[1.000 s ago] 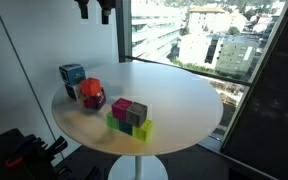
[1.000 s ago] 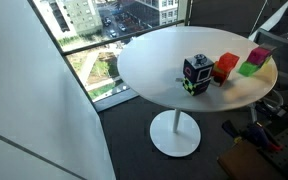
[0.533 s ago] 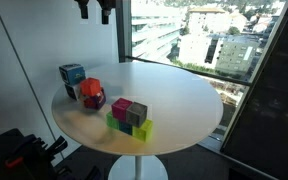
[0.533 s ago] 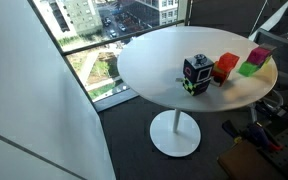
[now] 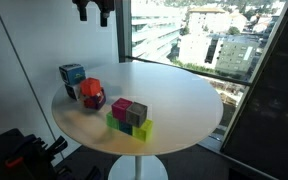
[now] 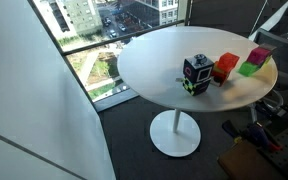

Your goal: Push the pink and grey block off the other blocks and then put the pink block on the light blue plushy cube

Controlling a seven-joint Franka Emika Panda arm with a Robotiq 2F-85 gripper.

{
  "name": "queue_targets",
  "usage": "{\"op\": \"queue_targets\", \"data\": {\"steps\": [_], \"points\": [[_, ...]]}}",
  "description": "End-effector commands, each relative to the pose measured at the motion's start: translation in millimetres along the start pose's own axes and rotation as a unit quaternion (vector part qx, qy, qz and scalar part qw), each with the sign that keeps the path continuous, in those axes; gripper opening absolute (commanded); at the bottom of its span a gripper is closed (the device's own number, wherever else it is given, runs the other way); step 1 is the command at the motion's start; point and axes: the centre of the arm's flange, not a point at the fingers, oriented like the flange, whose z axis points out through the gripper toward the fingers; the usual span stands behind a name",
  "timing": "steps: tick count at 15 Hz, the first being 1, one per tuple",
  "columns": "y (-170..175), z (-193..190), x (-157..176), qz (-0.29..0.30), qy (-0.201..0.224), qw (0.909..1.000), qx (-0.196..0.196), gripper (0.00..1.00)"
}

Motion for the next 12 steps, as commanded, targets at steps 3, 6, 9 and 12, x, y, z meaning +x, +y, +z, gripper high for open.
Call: {"op": "queue_targets", "data": {"steps": [3,6,9,12], "points": [[7,13,-9,0.003,-0.017,0.9997,-0.018,1.00],[14,23,-15,0.006,-0.028,0.9989,-0.036,1.00],[24,34,-22,0.009,-0.039,0.9978,-0.053,1.00],[32,44,-30,0.015,-0.045,0.9967,-0.066,1.00]]}}
